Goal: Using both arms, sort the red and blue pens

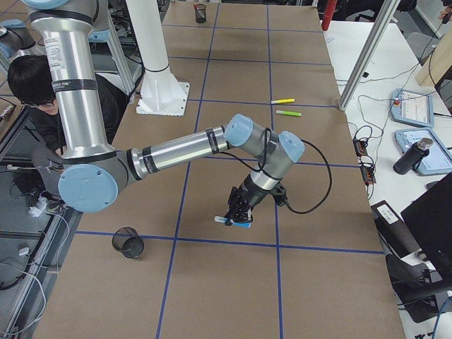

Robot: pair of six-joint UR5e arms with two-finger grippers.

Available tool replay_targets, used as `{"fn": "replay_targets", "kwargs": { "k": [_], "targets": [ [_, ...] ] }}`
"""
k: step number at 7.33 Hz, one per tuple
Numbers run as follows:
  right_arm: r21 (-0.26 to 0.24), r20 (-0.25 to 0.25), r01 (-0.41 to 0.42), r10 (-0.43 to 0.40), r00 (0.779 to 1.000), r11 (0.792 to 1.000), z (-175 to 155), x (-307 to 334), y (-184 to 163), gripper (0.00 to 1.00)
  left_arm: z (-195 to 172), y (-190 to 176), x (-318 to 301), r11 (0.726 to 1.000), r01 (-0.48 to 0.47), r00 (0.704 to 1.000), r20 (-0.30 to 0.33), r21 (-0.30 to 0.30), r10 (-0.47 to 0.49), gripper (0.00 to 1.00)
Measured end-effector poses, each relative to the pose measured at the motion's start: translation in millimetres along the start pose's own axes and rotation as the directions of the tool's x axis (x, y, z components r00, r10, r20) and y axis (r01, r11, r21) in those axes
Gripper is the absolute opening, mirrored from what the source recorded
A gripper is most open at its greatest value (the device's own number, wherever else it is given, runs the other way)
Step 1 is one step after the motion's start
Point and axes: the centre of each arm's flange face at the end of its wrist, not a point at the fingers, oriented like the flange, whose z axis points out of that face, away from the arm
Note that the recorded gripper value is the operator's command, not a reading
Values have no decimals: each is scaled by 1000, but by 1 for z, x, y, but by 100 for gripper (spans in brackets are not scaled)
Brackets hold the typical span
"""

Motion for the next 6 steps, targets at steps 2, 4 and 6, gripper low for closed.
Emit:
{"fn": "replay_targets", "kwargs": {
  "k": [2,4,6],
  "targets": [
    [-69,90,-64,70,994,996,58,18,28,0,-44,12,79,992,-84,996,22,91,83,100],
    [-121,196,-154,175,965,981,114,46,77,0,-75,34,137,966,-193,981,57,173,186,100],
    [-162,268,-227,264,927,960,158,66,124,0,-90,42,164,919,-313,949,117,241,293,100]
  ]
}}
